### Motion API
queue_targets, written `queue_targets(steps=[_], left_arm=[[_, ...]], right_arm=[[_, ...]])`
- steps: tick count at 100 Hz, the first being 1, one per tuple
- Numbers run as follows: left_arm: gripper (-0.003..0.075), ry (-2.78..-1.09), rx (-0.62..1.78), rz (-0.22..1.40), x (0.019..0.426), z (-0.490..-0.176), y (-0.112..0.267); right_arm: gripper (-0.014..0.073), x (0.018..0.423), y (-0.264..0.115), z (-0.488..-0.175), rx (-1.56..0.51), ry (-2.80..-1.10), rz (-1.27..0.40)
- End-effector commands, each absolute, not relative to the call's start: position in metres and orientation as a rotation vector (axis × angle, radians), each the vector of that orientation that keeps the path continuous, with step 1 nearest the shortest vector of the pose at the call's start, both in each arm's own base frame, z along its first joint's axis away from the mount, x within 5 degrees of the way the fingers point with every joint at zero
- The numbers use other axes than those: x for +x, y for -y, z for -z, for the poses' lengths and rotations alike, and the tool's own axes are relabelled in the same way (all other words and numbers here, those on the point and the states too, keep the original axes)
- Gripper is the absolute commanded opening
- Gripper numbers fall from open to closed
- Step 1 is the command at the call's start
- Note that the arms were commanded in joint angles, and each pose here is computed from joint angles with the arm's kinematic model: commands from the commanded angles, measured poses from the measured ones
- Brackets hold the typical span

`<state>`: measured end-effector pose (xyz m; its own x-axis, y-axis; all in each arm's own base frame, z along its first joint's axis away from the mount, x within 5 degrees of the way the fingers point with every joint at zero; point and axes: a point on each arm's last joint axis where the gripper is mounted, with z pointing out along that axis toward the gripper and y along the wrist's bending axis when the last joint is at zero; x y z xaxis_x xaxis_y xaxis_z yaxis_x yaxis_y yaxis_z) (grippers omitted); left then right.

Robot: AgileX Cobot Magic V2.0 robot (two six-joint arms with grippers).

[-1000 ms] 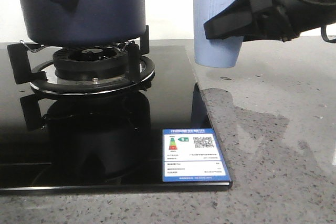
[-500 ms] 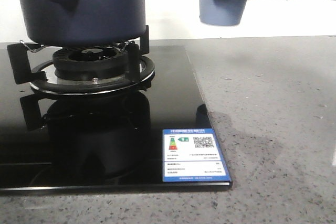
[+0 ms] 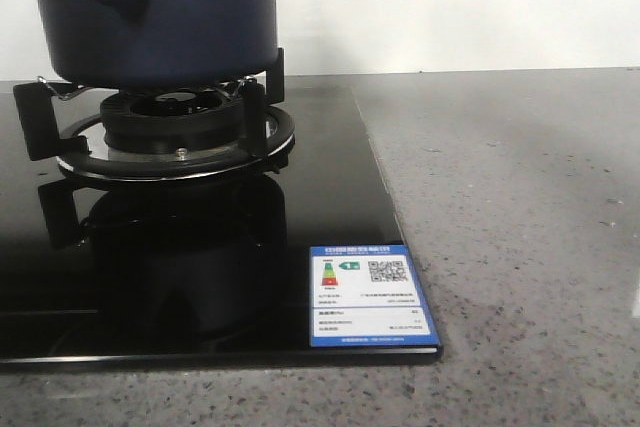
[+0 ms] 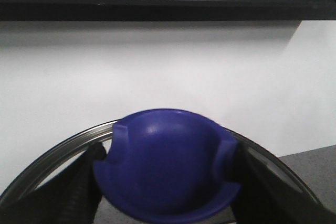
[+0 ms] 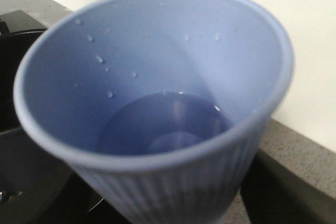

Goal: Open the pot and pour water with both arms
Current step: 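Lift the cup with the right gripper and carry it toward the pot, then tilt the cup over the open pot with the right gripper to pour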

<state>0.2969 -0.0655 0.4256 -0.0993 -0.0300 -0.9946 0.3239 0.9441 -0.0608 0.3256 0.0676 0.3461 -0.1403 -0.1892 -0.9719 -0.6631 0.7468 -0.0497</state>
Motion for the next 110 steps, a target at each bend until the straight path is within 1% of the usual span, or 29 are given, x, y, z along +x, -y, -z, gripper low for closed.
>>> queue_targets(steps=[1,14,26,40,54,78,96,110], left_arm=[[0.0417,-1.526,0.147,0.269,0.285,-0.456,0.057],[0.0417,-1.523,0.144,0.263,0.285,-0.456,0.056],[0.0417,-1.522,0.154,0.248,0.285,-0.456,0.056],[0.0417,-1.518,0.149,0.244,0.285,-0.457,0.056],[0.0417,-1.515,0.15,0.234,0.285,-0.457,0.055],[0.0417,-1.515,0.15,0.234,0.285,-0.457,0.055],[0.0417,-1.515,0.15,0.234,0.285,-0.457,0.055],[0.0417,-1.515,0.15,0.234,0.285,-0.457,0.055]], right_arm=[[0.0308,0.315,-0.074,-0.383,-0.706,-1.597,-0.476],[0.0308,0.313,-0.092,-0.392,-0.794,-1.591,-0.401],[0.0308,0.31,-0.115,-0.401,-0.838,-1.549,-0.349],[0.0308,0.31,-0.133,-0.404,-0.838,-1.522,-0.296],[0.0308,0.311,-0.147,-0.406,-0.864,-1.492,-0.199],[0.0308,0.311,-0.154,-0.409,-0.895,-1.429,0.007],[0.0308,0.316,-0.153,-0.407,-0.911,-1.409,0.098],[0.0309,0.321,-0.154,-0.4,-0.962,-1.398,0.158]])
